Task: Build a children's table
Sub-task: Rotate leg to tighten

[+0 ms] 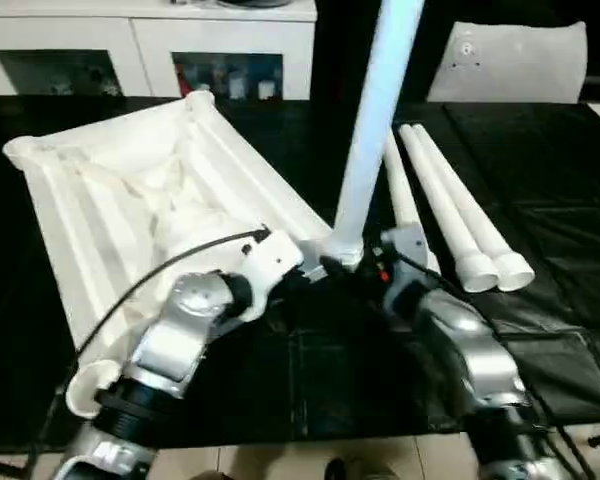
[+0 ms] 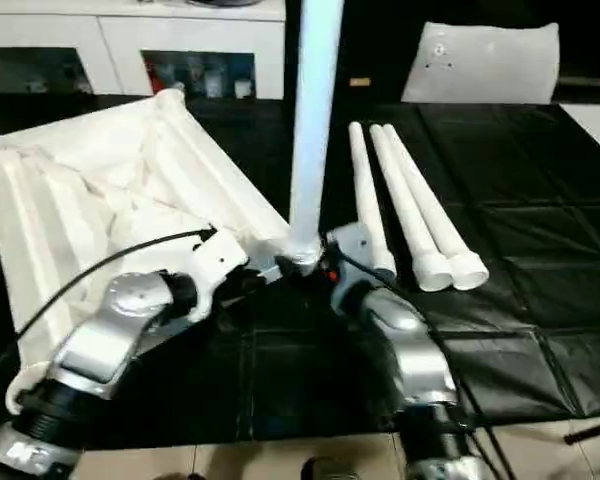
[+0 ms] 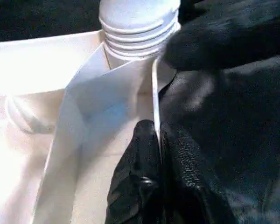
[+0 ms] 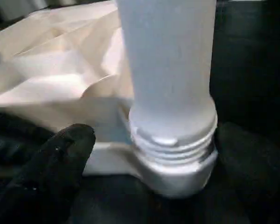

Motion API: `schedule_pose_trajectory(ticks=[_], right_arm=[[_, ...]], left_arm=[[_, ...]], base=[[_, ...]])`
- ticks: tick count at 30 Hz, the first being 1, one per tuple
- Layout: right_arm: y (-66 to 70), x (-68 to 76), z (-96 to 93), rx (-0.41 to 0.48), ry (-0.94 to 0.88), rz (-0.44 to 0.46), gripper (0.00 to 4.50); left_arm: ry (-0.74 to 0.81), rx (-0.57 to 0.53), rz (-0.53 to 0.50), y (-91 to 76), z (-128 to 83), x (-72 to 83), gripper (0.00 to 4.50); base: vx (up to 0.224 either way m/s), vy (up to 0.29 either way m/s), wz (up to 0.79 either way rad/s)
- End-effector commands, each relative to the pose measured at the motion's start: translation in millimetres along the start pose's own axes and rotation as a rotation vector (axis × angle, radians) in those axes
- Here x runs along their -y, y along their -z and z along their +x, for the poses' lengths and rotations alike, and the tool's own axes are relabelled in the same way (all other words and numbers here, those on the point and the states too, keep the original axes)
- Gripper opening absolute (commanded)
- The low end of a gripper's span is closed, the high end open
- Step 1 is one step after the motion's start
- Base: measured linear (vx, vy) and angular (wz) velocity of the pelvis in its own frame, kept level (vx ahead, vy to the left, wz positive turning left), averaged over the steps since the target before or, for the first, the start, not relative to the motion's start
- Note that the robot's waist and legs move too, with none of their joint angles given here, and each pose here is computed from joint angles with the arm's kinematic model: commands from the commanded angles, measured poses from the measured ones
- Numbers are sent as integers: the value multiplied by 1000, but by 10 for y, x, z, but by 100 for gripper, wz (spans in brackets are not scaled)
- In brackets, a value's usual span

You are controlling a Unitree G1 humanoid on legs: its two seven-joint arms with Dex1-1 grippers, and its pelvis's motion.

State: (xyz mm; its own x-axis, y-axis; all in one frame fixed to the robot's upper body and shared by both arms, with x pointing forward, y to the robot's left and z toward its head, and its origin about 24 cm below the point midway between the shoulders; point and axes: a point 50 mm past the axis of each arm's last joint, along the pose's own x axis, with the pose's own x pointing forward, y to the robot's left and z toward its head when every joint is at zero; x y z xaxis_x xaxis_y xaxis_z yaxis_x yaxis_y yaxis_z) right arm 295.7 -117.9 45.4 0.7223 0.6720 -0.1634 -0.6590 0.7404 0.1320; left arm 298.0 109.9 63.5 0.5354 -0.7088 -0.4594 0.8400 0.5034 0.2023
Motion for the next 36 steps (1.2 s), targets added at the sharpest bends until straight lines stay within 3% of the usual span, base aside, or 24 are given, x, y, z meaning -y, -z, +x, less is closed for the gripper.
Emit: schedule_pose_trajectory(ticks=[1, 7, 15, 16, 22, 36], right_arm=[[-77, -107, -2, 30, -132, -37, 447], [-111, -19, -211, -18, -312, -143, 447], [-150, 18, -266, -78, -495, -218, 447], [-152, 19, -266, -79, -499, -219, 422], [-156, 6, -274, -119, -600, -244, 377], [-124, -3, -309, -182, -713, -283, 256]], left_arm=[[78, 4, 15, 48, -2, 42, 0], [249, -5, 103, 140, -145, 24, 0], [504, -3, 154, 190, -265, 55, 0], [510, -3, 156, 192, -268, 55, 0], [609, -32, 197, 226, -334, 5, 0], [639, -58, 231, 233, -334, -121, 0]], base=[[0, 0, 0], [0, 0, 0], [0, 0, 0], [0, 0, 0], [0, 0, 0], [0, 0, 0]])
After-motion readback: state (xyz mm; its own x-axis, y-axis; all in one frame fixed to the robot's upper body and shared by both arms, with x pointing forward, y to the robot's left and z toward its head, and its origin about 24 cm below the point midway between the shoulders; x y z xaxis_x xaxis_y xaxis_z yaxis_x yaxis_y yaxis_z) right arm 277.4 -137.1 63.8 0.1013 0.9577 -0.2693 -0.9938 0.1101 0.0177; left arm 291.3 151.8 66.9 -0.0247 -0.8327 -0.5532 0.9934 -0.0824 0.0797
